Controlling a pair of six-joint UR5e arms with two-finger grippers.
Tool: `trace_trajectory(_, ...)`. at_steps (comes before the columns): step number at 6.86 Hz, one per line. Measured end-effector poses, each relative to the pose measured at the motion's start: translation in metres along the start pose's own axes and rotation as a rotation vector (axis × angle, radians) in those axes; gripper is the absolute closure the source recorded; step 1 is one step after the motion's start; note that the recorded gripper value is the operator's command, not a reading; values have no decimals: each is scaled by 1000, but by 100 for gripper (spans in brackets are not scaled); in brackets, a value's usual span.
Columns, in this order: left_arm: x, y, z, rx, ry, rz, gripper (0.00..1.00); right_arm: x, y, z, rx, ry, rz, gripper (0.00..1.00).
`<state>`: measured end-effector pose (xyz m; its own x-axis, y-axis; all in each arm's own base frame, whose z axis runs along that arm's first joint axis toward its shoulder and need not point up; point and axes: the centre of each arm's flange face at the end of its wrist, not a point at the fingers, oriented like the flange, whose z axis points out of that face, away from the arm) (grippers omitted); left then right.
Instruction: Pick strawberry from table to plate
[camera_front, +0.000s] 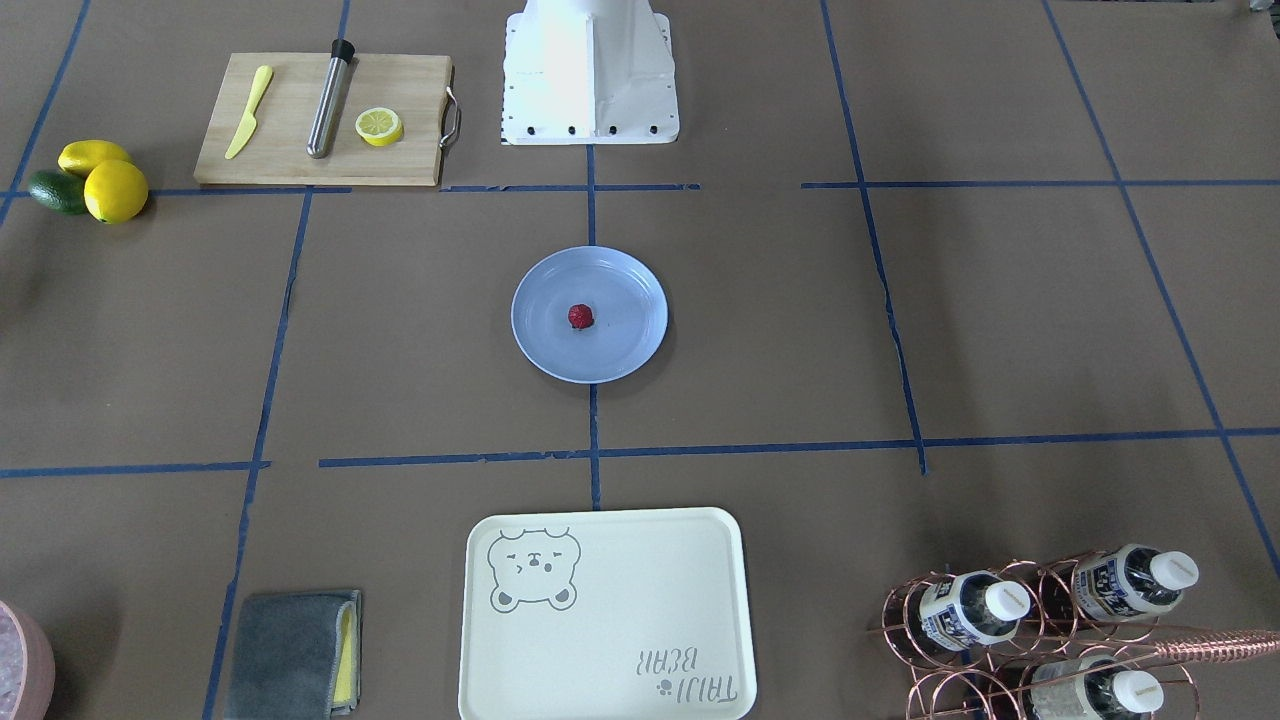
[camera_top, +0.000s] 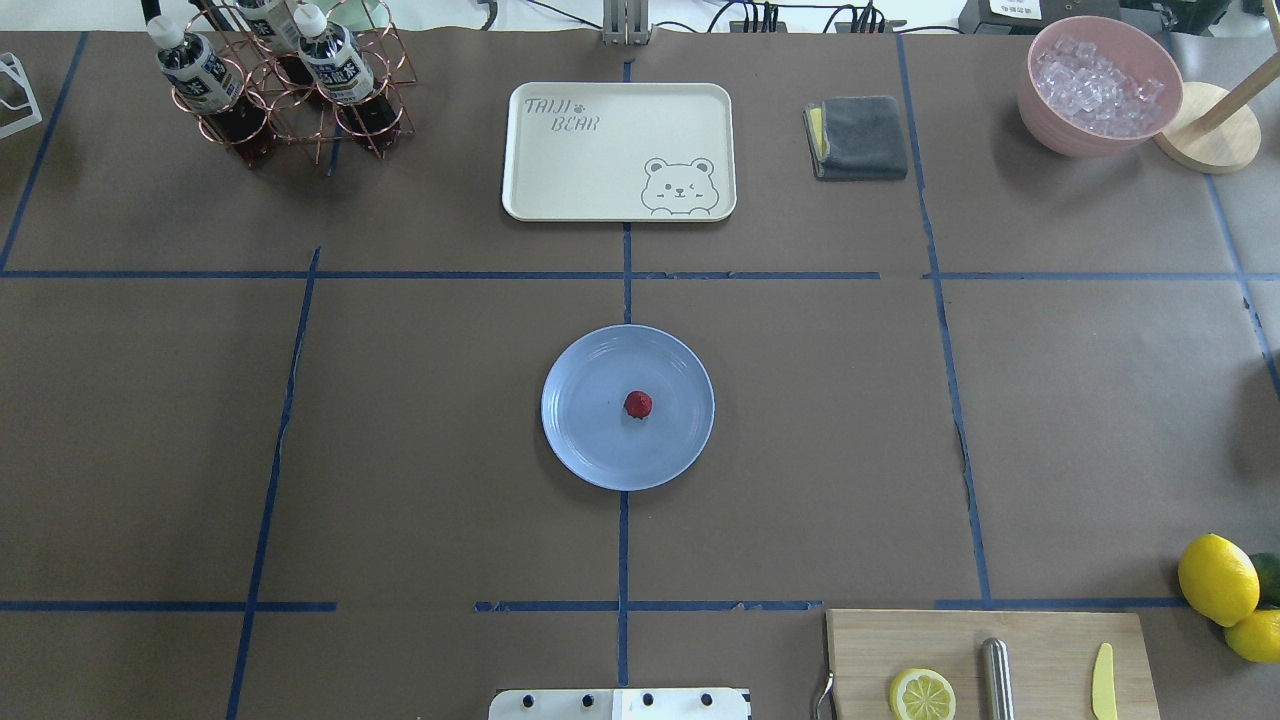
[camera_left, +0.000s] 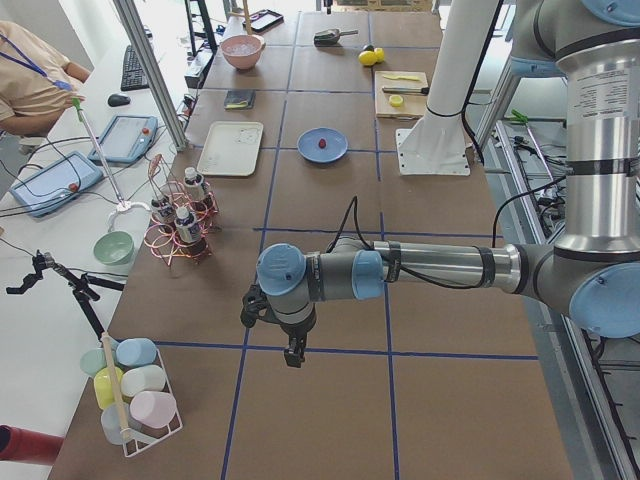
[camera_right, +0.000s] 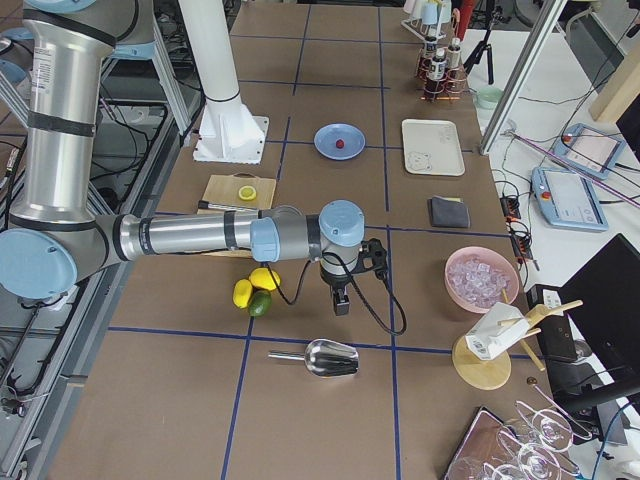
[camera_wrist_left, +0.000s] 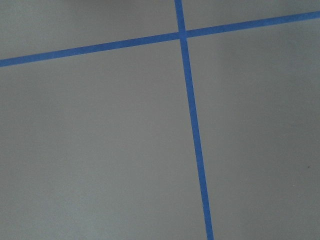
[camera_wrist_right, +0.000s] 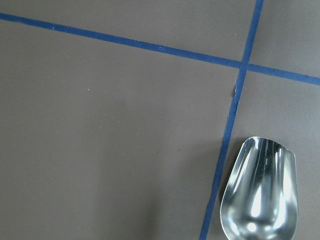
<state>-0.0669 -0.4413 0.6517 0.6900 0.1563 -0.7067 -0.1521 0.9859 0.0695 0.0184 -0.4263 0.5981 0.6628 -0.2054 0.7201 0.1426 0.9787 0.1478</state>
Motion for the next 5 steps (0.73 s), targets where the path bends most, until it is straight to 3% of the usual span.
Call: trace_trajectory(5,5,-10,-7,14,-3,10,0,11,7,-3,5,26,37,0)
